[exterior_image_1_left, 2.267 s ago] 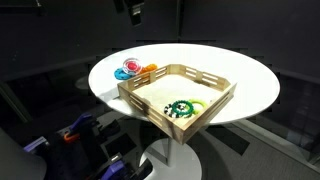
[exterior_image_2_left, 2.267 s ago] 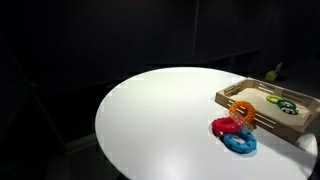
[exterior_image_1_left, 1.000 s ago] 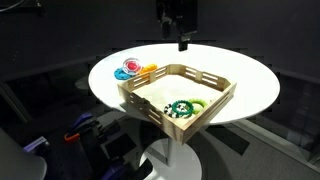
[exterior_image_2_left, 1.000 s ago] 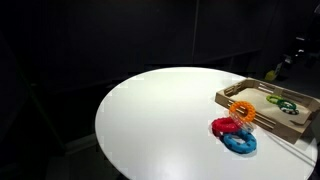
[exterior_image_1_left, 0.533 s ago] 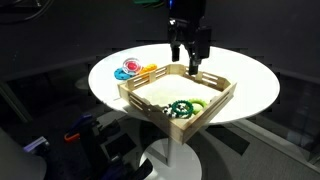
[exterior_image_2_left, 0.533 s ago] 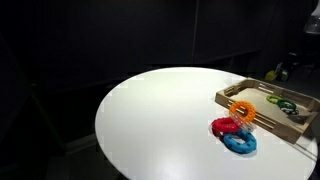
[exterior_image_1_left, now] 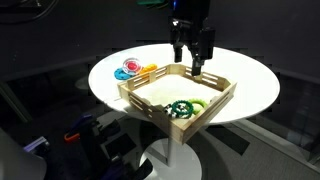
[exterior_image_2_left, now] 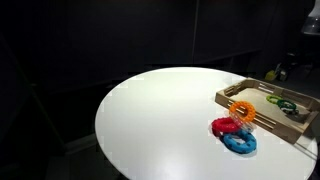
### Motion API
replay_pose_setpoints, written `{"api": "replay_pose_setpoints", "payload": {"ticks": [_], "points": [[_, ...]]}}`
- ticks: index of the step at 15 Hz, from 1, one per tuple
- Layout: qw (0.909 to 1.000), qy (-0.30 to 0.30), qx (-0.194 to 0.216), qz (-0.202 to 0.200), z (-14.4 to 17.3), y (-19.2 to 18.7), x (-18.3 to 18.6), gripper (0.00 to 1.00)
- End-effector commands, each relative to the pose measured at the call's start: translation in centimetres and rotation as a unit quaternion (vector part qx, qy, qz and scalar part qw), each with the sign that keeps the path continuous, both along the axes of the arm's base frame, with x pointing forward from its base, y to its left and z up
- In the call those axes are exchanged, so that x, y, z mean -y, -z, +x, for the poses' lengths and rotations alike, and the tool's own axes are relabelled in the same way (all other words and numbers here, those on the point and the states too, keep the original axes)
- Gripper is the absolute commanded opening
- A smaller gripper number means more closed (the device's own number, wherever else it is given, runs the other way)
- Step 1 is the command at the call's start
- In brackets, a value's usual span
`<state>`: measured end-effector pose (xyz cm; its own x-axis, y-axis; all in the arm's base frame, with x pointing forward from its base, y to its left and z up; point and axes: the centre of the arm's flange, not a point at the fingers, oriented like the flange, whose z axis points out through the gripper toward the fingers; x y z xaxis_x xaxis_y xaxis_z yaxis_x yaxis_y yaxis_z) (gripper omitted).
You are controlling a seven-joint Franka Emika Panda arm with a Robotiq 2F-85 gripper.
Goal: Remove the dark green ring from the box
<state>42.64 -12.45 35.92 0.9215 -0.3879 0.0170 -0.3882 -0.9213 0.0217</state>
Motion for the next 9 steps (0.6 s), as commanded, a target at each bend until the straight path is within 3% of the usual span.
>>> {"api": "replay_pose_setpoints", "payload": {"ticks": [1,9], "points": [[0.9998,0.001,-0.017,-0.002,0.1,1.3,-0.4,1.0],[0.9996,-0.005,-0.028,0.008,0.3,5.3,-0.8,1.0]]}}
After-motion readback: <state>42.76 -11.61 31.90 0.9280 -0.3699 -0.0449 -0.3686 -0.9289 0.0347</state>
